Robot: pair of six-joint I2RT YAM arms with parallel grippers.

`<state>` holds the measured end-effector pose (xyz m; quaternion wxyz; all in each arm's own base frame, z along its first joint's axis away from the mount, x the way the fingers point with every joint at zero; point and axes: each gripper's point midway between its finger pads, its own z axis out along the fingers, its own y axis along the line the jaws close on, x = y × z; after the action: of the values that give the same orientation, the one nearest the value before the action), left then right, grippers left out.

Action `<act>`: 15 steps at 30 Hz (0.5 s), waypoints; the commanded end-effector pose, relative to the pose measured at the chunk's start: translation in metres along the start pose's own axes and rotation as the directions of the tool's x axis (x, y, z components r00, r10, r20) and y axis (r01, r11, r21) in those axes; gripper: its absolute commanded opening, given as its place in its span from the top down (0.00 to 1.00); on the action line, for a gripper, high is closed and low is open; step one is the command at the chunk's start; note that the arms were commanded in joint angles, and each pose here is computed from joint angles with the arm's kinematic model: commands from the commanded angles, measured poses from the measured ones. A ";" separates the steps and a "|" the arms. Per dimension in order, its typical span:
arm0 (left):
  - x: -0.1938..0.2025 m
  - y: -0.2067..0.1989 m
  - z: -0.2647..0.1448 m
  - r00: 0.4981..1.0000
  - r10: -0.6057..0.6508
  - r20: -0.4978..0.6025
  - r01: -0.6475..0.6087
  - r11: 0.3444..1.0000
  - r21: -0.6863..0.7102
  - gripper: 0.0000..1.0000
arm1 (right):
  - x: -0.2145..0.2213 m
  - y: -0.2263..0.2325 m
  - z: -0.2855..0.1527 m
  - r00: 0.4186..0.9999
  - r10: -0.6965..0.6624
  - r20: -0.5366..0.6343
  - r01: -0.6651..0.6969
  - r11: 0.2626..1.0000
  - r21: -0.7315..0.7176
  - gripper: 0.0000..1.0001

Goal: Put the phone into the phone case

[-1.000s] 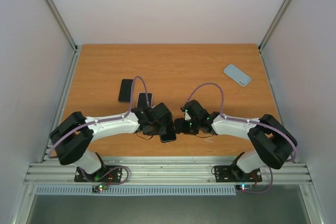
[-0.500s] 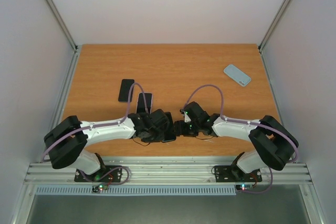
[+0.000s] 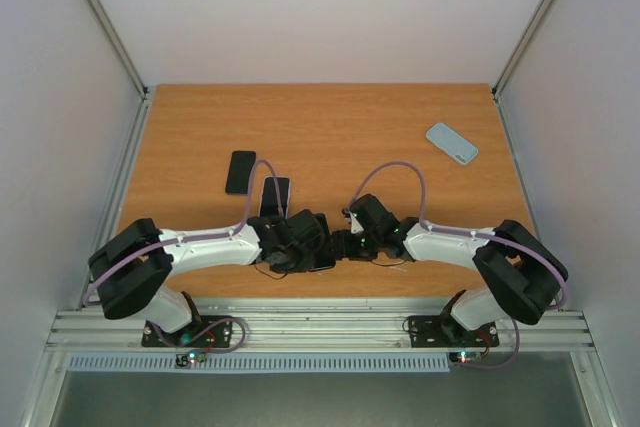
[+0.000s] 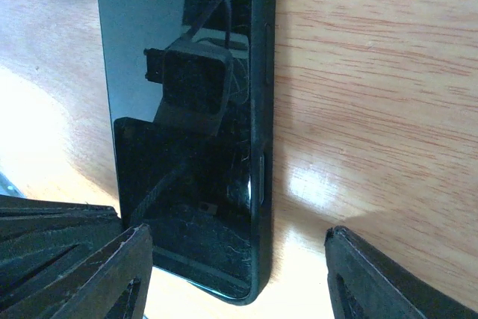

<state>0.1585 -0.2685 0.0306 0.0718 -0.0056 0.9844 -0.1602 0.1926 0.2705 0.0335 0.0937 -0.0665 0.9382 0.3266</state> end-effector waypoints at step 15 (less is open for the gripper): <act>0.026 0.025 0.030 0.996 0.026 -0.083 -0.040 0.983 -0.177 1.00 | 0.009 -0.010 0.006 1.000 0.009 -0.028 -0.008 0.999 0.040 0.37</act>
<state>0.1561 -0.2733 0.0225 0.0692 0.0048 0.9894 -0.1274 0.1923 0.2717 0.0330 0.0936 -0.0681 0.9378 0.3274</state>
